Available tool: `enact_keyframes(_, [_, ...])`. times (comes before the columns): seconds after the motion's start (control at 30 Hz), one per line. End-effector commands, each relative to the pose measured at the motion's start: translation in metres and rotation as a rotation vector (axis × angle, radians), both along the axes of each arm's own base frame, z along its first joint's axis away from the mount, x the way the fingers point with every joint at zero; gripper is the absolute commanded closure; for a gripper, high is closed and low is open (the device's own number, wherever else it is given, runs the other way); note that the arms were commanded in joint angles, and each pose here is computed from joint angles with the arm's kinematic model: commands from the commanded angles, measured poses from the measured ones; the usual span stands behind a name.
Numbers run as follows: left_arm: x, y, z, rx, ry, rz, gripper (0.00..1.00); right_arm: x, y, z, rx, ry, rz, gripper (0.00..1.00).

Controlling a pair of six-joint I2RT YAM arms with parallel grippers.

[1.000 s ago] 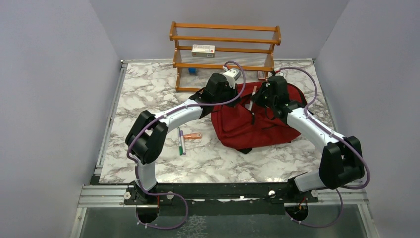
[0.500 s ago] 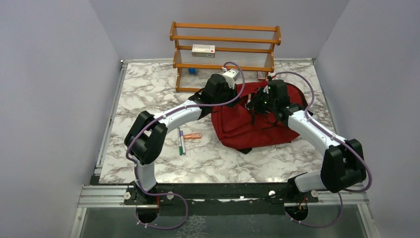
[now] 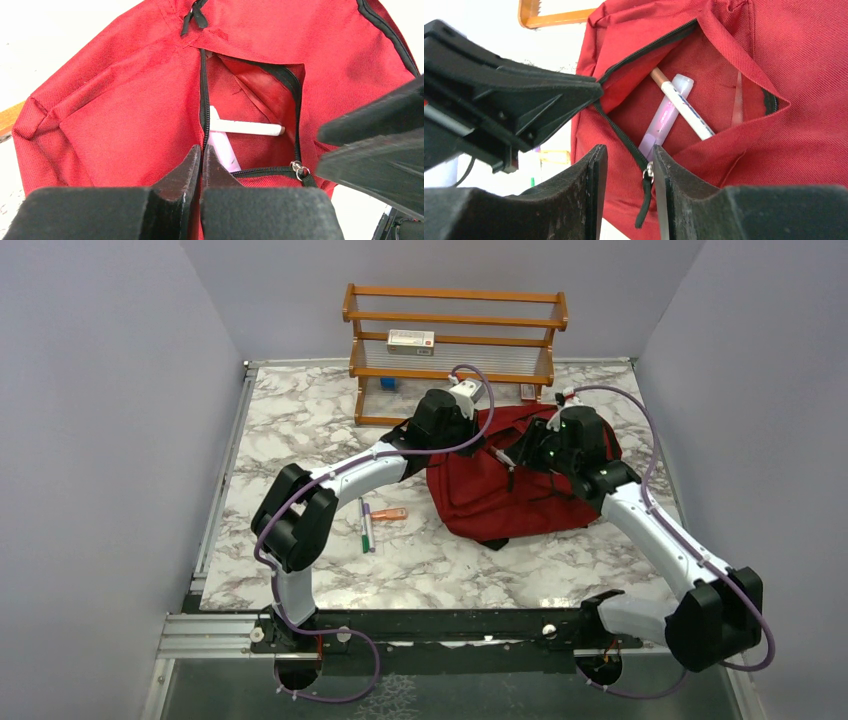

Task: Pack the student bag
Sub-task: Place the stationery in the student bag.

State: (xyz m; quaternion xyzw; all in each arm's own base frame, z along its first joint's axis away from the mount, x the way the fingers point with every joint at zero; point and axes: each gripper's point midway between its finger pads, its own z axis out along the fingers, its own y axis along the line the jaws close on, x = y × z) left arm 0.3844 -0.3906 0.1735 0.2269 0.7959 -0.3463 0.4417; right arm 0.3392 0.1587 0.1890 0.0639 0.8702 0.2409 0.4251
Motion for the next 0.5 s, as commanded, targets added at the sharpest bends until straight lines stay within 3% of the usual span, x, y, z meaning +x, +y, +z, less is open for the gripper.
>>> enact_keyframes(0.0, [0.003,0.005,0.025,-0.035,-0.049,0.014,1.0,-0.016,0.001,0.015,-0.027,-0.098,0.098,0.56])
enact_keyframes(0.23, [0.005,0.006,0.023,-0.03,-0.045,0.017,1.0,-0.063,0.025,0.02,0.101,-0.184,0.286,0.56])
enact_keyframes(0.47, [0.009,0.009,0.022,-0.037,-0.032,0.024,1.0,-0.122,0.074,-0.004,0.076,-0.176,0.471,0.55])
